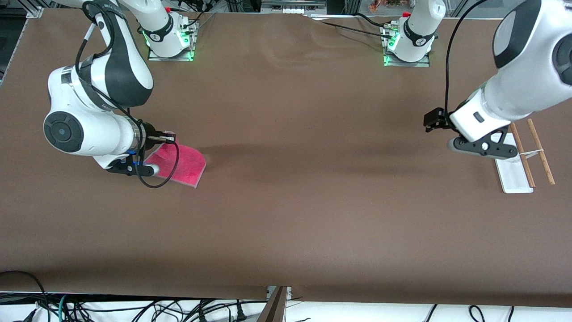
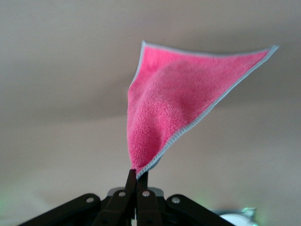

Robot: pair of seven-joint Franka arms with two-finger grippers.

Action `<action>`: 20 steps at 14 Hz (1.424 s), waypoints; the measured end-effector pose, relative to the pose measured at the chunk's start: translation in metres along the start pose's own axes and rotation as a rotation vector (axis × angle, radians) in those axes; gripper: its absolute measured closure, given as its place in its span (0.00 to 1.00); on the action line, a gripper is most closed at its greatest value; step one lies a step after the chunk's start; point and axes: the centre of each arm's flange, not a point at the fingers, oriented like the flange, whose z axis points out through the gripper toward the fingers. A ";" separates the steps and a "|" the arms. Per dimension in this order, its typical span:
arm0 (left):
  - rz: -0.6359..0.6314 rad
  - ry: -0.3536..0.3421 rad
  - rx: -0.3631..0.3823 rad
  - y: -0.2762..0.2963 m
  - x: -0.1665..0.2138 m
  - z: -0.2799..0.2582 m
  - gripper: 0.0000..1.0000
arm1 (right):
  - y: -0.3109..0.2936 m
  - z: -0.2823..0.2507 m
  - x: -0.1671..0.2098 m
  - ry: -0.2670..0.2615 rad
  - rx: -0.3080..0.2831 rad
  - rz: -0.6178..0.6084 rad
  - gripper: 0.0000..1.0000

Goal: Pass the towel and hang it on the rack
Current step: 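Carry the towel to mid-table with the right gripper while the left gripper approaches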

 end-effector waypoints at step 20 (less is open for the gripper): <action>0.295 0.159 -0.234 0.123 0.078 0.104 0.00 | -0.275 -0.031 -0.151 -0.246 0.479 0.739 0.98</action>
